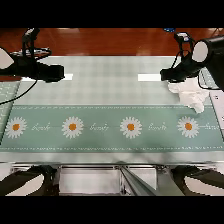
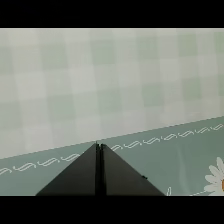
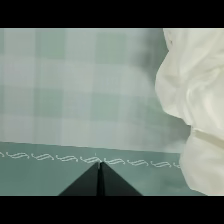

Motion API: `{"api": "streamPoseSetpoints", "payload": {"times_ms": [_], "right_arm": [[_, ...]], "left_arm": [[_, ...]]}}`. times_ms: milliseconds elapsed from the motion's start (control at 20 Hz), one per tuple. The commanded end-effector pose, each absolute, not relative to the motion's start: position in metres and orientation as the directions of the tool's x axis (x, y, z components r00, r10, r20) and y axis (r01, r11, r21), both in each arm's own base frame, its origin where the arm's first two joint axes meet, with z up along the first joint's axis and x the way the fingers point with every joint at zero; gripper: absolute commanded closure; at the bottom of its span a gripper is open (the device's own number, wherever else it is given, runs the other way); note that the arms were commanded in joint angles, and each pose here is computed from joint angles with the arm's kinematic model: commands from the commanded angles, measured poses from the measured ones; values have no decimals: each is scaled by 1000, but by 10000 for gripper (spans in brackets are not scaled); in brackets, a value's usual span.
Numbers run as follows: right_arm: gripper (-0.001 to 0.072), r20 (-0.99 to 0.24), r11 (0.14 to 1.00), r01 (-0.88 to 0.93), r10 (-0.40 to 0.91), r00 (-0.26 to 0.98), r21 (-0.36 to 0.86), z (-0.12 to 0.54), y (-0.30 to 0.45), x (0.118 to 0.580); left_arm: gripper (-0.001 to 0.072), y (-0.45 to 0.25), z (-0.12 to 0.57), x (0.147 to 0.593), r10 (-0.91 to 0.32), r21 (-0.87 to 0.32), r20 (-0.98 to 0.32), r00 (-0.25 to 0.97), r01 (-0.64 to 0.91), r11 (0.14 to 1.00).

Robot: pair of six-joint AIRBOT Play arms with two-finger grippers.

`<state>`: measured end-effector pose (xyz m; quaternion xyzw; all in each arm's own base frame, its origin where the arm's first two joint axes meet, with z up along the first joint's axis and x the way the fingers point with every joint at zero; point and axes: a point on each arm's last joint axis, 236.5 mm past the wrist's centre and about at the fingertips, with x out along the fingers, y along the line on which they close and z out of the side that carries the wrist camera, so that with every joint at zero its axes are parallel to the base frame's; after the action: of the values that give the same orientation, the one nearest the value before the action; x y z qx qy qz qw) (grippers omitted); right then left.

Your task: Fold the shirts.

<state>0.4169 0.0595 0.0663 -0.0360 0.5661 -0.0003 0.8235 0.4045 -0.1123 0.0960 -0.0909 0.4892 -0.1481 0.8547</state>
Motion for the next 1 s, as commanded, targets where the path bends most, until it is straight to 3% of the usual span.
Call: {"api": "streamPoseSetpoints", "payload": {"times_ms": [0, 650, 850, 950], "right_arm": [[681, -933, 997, -41, -41, 359, -59, 66, 60, 417], [681, -929, 998, -41, -38, 367, -57, 67, 61, 419], [681, -896, 998, -47, -21, 444, -46, 75, 65, 437], [677, -836, 994, -50, -51, 547, -93, 89, 58, 462]], "left_arm": [[689, -112, 96, 405, -342, -300, -809, 478, 164, 940], [689, -112, 96, 405, -342, -301, -809, 477, 163, 940], [689, -111, 106, 422, -336, -298, -765, 550, 160, 941], [689, -112, 112, 434, -341, -312, -729, 593, 155, 937]]}}
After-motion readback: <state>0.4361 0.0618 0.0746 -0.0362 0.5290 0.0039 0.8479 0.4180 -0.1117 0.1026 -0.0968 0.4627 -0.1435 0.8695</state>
